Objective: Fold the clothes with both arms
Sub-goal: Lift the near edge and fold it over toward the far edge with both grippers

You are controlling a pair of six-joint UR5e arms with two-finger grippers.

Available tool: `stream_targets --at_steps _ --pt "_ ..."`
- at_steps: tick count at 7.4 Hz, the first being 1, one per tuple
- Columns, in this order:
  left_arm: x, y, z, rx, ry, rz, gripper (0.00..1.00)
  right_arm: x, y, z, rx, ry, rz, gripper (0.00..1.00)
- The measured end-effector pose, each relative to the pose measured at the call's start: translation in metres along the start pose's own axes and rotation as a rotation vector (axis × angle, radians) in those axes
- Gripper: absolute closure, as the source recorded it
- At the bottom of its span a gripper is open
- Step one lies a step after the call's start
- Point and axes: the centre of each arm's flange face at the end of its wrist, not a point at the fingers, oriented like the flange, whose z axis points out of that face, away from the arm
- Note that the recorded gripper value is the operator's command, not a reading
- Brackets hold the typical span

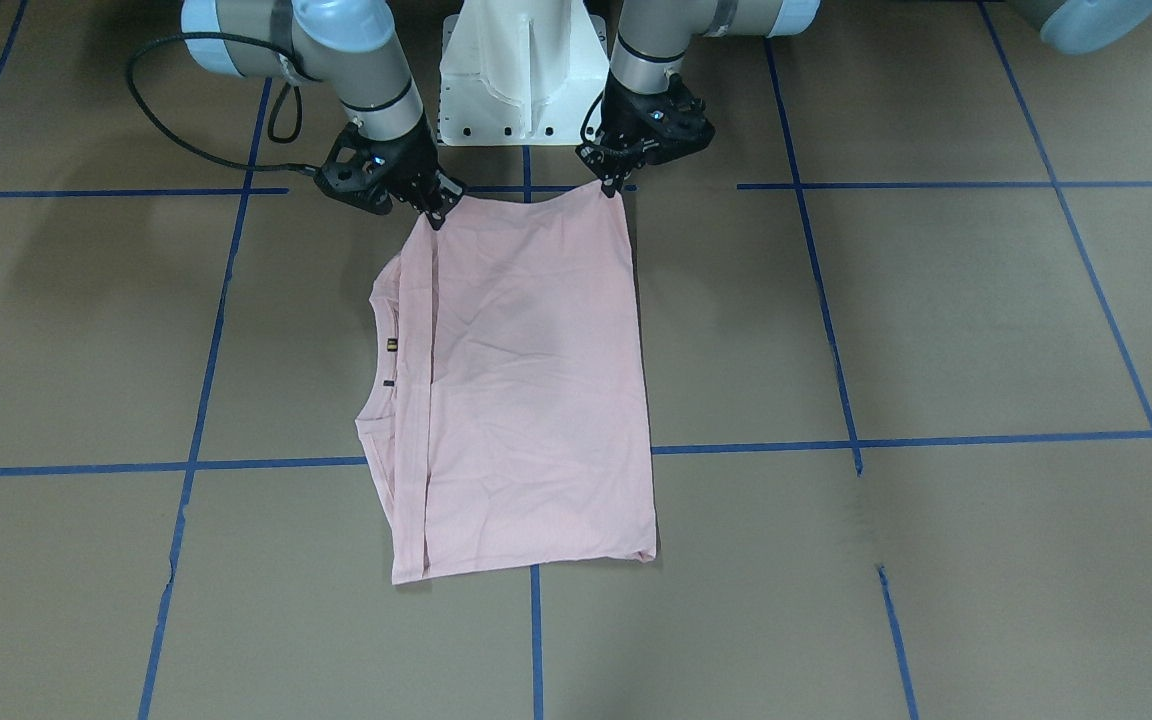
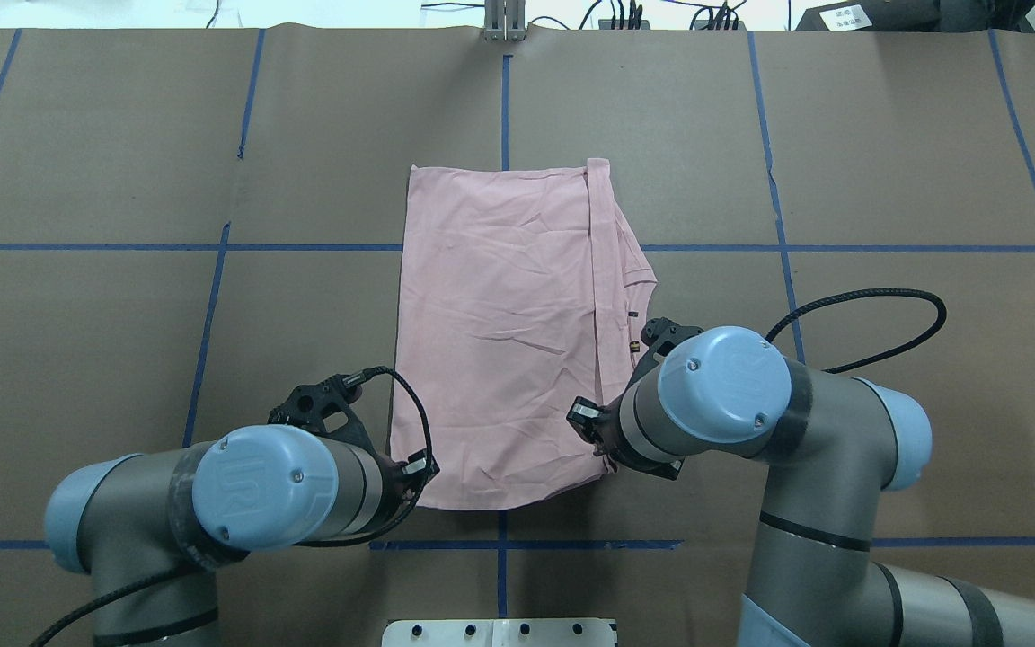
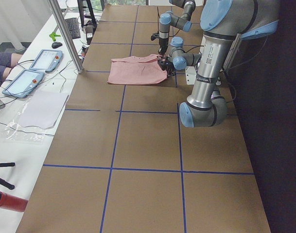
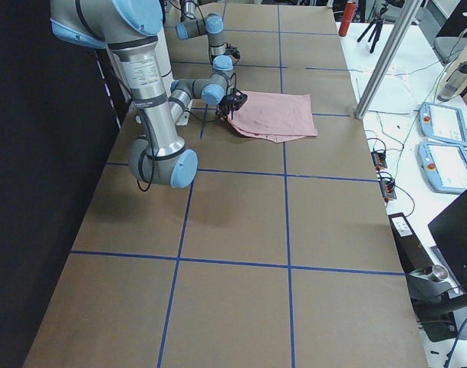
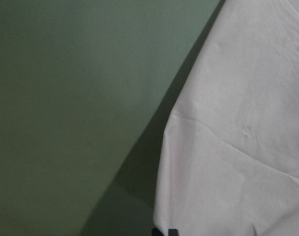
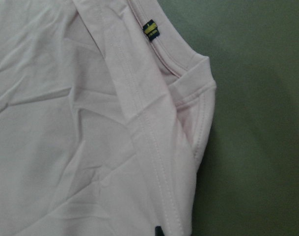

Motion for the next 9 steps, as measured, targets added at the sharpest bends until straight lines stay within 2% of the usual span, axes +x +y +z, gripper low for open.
stream_targets --at_steps 3,5,7,9 --pt "-0.015 0.033 -0.024 -0.046 -0.029 0.039 1.00 0.012 0.036 -0.013 -0.053 -0.019 -0.046 1.00" --pt "-0.011 0.031 -0.029 -0.046 -0.014 0.058 1.00 0.005 0.026 -0.007 -0.031 -0.022 -0.062 1.00" --pt "0.009 -0.015 -0.045 0.011 0.059 0.067 1.00 -0.016 -0.010 -0.016 0.024 -0.052 -0.076 1.00" --pt "0.024 -0.066 -0.036 0.058 0.128 0.036 1.00 -0.037 -0.059 -0.010 0.082 -0.084 -0.060 1.00"
